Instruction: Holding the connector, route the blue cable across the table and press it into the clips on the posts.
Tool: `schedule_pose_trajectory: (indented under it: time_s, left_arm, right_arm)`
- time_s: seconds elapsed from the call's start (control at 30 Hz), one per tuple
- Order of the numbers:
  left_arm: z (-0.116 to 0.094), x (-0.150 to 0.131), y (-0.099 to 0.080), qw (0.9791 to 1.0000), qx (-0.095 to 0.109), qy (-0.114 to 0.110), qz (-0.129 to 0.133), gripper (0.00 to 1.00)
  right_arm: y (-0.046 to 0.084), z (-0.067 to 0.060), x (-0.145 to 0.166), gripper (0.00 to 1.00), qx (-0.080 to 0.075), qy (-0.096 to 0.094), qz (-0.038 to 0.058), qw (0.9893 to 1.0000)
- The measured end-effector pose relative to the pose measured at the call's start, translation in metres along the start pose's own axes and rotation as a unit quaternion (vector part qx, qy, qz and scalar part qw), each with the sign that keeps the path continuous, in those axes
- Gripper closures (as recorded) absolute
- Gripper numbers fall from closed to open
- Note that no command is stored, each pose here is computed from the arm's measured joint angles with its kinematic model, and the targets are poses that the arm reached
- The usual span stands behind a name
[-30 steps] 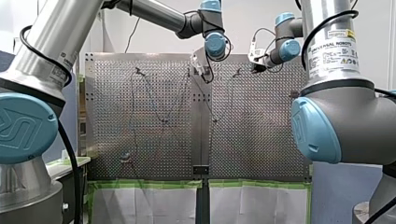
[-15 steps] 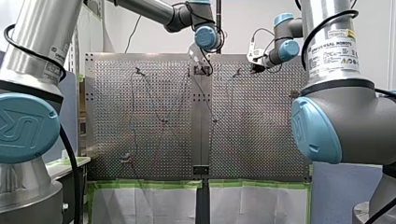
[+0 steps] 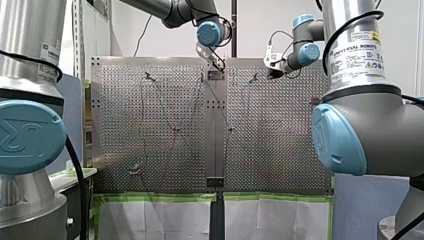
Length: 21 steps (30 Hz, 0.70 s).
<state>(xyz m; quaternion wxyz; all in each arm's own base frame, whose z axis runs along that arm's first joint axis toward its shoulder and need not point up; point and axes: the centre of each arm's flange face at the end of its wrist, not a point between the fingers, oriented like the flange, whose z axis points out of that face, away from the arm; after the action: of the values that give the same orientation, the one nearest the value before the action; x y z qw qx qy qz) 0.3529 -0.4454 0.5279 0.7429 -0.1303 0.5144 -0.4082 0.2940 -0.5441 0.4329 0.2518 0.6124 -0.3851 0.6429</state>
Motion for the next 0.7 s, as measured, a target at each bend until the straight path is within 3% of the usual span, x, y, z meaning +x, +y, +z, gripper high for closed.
schedule_pose_trajectory:
  time_s: [0.33,0.53,0.7]
  left_arm:
    - [-0.019,-0.015,0.001,0.9995,0.014,-0.024,-0.016,0.00]
    - [-0.028,0.002,0.015,0.9996,0.010,-0.020,-0.017,0.00]
    - [-0.040,0.030,0.036,0.9999,-0.012,-0.009,-0.009,0.00]
  right_arm:
    - [0.000,0.000,-0.001,1.00,0.000,-0.001,0.0003,1.0000]
    - [0.000,0.000,-0.001,1.00,0.000,-0.002,0.0003,1.0000]
    - [0.000,0.000,-0.001,1.00,0.000,-0.002,0.0000,1.0000]
